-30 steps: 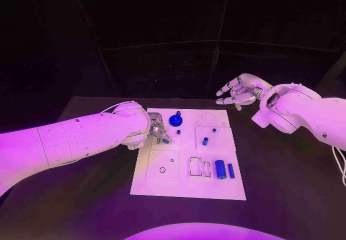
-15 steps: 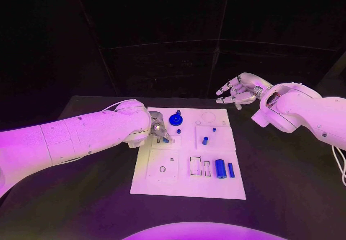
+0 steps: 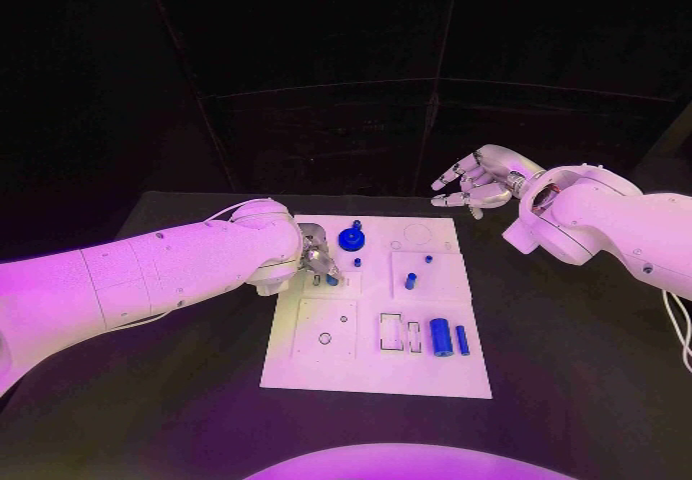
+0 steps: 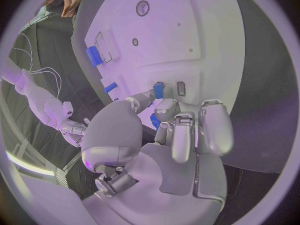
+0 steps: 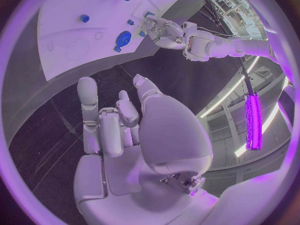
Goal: Assemble the parts on the task board
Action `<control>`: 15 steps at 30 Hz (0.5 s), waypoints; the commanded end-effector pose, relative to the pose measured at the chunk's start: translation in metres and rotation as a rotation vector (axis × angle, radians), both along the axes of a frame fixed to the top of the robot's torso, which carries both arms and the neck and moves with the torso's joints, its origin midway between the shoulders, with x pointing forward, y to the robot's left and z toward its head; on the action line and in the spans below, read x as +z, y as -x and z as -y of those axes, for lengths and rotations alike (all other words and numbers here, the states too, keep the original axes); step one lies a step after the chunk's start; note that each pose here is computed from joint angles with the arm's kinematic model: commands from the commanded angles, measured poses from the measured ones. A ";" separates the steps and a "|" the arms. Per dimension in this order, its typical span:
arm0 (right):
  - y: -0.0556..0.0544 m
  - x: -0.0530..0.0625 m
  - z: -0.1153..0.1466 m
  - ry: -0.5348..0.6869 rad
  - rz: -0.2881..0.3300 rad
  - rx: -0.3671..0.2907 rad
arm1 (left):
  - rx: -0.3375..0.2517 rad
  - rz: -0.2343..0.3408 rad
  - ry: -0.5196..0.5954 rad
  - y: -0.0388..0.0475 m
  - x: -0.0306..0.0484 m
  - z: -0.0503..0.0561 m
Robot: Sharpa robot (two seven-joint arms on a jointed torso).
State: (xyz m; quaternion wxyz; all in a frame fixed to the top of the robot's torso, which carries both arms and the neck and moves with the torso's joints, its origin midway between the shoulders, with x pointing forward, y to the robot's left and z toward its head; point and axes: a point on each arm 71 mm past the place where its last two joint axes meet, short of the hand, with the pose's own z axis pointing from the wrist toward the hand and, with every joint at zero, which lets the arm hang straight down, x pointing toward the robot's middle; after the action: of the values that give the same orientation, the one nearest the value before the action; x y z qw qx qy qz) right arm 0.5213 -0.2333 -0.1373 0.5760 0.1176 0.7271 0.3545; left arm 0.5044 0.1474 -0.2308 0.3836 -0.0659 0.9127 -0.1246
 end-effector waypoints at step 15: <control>0.000 0.002 -0.001 -0.001 0.006 0.005 | -0.004 -0.028 -0.006 -0.0005 -0.0051 0.001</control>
State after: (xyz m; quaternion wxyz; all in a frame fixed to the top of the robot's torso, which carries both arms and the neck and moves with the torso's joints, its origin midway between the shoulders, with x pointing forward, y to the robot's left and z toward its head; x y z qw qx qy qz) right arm 0.5214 -0.2331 -0.1374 0.5759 0.1176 0.7272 0.3545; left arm 0.5067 0.1465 -0.2319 0.3827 -0.0698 0.9126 -0.1255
